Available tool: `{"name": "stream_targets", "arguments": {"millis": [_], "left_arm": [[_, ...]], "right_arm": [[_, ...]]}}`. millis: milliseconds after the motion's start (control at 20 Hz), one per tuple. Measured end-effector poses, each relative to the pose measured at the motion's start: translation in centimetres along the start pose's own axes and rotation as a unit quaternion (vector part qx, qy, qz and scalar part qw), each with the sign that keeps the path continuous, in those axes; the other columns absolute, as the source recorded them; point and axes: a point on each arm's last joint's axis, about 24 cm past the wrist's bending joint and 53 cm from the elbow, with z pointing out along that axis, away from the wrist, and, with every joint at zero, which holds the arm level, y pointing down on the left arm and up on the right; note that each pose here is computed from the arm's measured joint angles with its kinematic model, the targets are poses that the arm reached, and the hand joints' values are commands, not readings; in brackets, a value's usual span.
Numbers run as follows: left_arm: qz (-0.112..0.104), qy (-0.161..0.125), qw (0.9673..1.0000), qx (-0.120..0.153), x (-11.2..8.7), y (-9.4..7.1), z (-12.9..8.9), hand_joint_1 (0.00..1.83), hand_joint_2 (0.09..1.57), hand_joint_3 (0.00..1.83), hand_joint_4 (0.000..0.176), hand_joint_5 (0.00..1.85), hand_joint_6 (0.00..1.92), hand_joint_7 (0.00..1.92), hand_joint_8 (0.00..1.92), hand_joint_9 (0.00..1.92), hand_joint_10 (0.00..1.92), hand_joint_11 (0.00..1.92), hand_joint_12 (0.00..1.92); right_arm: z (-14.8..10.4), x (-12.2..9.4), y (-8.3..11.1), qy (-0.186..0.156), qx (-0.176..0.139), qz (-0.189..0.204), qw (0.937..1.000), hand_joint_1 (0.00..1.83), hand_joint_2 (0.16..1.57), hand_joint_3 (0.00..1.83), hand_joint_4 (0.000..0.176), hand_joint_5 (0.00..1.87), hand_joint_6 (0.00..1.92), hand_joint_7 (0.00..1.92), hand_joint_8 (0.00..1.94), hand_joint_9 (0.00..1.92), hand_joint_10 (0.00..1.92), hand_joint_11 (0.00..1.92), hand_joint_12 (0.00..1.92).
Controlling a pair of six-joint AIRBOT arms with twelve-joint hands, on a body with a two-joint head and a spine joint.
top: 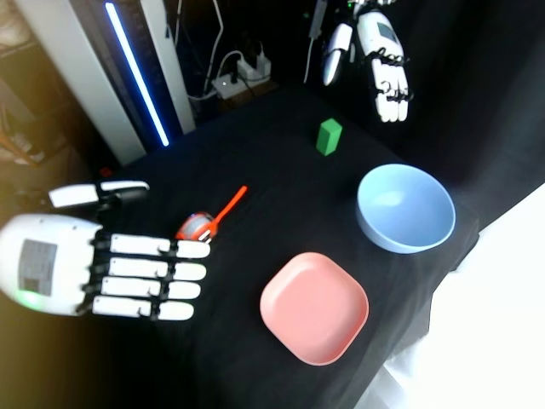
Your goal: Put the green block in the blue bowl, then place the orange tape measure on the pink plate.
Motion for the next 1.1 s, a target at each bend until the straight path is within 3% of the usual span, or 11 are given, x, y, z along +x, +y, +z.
{"name": "stream_targets", "arguments": {"millis": [150, 350, 600, 750, 800, 850, 900, 950, 1000, 1050, 1100], "left_arm": [[0.003, 0.013, 0.9999, 0.008, 0.8, -0.4, 0.7, 0.79, 1.00, 0.00, 0.046, 0.17, 0.00, 0.21, 0.00, 0.22, 0.01, 0.06, 0.50], [0.014, 0.033, 0.9984, 0.043, 2.2, -2.4, 3.0, 0.81, 0.99, 0.00, 0.043, 0.22, 0.00, 0.31, 0.00, 0.33, 0.00, 0.07, 0.73], [0.035, 0.070, 0.9963, 0.037, 4.1, -2.3, 5.4, 0.95, 1.03, 0.00, 0.081, 0.33, 0.00, 0.50, 0.01, 0.52, 0.02, 0.00, 1.22], [0.038, 0.074, 0.9962, 0.026, 4.3, -1.5, 6.0, 0.95, 1.12, 0.01, 0.057, 0.37, 0.00, 0.49, 0.00, 0.50, 0.00, 0.00, 1.30], [0.037, 0.076, 0.9962, 0.021, 4.4, -1.2, 6.3, 0.99, 1.13, 0.01, 0.027, 0.43, 0.01, 0.54, 0.01, 0.54, 0.02, 0.00, 1.30], [0.036, 0.076, 0.9963, 0.021, 4.5, -1.3, 6.6, 1.00, 1.13, 0.00, 0.026, 0.45, 0.01, 0.56, 0.01, 0.54, 0.01, 0.00, 1.25], [0.033, 0.073, 0.9965, 0.022, 4.4, -1.4, 6.8, 1.07, 1.12, 0.00, 0.000, 0.55, 0.01, 0.66, 0.02, 0.62, 0.04, 0.03, 1.28], [0.032, 0.072, 0.9966, 0.024, 4.5, -1.6, 7.0, 1.12, 1.10, 0.00, 0.000, 0.74, 0.02, 0.84, 0.03, 0.78, 0.08, 0.19, 1.28], [0.030, 0.070, 0.9967, 0.027, 4.4, -1.8, 7.1, 1.30, 1.10, 0.00, 0.000, 0.86, 0.01, 0.96, 0.79, 0.89, 0.09, 0.36, 1.18], [0.028, 0.068, 0.9969, 0.027, 4.4, -1.8, 7.3, 1.26, 1.09, 0.02, 0.000, 0.96, 0.64, 1.02, 1.00, 1.01, 0.12, 0.51, 1.20], [0.025, 0.065, 0.9972, 0.026, 4.4, -1.7, 7.3, 1.24, 1.11, 0.00, 0.000, 0.98, 0.76, 1.00, 1.11, 1.07, 0.15, 0.60, 1.23]], "right_arm": [[0.0, -0.1, -0.2, -0.001, 0.004, -0.002, 1.0000, 0.71, 1.14, 0.00, 0.052, 0.33, 0.00, 0.25, 0.00, 0.26, 0.01, 0.00, 0.74], [0.0, -0.1, -0.4, 0.000, 0.007, -0.002, 1.0000, 0.74, 1.14, 0.00, 0.060, 0.34, 0.00, 0.26, 0.00, 0.27, 0.00, 0.00, 0.79], [0.1, 0.0, -0.5, 0.001, 0.007, -0.001, 1.0000, 0.75, 1.15, 0.00, 0.071, 0.34, 0.00, 0.28, 0.00, 0.30, 0.00, 0.00, 0.82], [0.1, 0.1, -0.5, 0.002, 0.008, -0.002, 1.0000, 0.81, 1.16, 0.00, 0.043, 0.37, 0.01, 0.30, 0.01, 0.30, 0.00, 0.00, 0.79], [0.1, 0.1, -0.6, 0.002, 0.008, -0.002, 1.0000, 0.82, 1.15, 0.00, 0.039, 0.38, 0.01, 0.32, 0.01, 0.31, 0.01, 0.02, 0.79], [0.1, 0.1, -0.6, 0.002, 0.008, -0.001, 1.0000, 0.82, 1.15, 0.00, 0.048, 0.38, 0.01, 0.33, 0.01, 0.33, 0.01, 0.03, 0.79], [0.1, 0.1, -0.6, 0.002, 0.008, -0.001, 1.0000, 0.81, 1.15, 0.00, 0.043, 0.39, 0.01, 0.34, 0.01, 0.36, 0.02, 0.06, 0.80], [0.1, 0.1, -0.6, 0.002, 0.008, -0.001, 1.0000, 0.81, 1.15, 0.00, 0.015, 0.40, 0.00, 0.38, 0.00, 0.39, 0.01, 0.12, 0.74], [0.1, 0.1, -0.6, 0.002, 0.008, -0.001, 1.0000, 0.80, 1.16, 0.00, 0.003, 0.40, 0.00, 0.39, 0.00, 0.41, 0.00, 0.15, 0.67], [0.1, 0.0, -0.6, 0.001, 0.009, -0.001, 1.0000, 0.81, 1.18, 0.00, 0.001, 0.38, 0.00, 0.38, 0.00, 0.40, 0.00, 0.19, 0.59], [0.1, 0.0, -0.6, 0.001, 0.009, -0.001, 1.0000, 0.81, 1.19, 0.00, 0.005, 0.37, 0.00, 0.39, 0.00, 0.41, 0.00, 0.22, 0.53]]}}
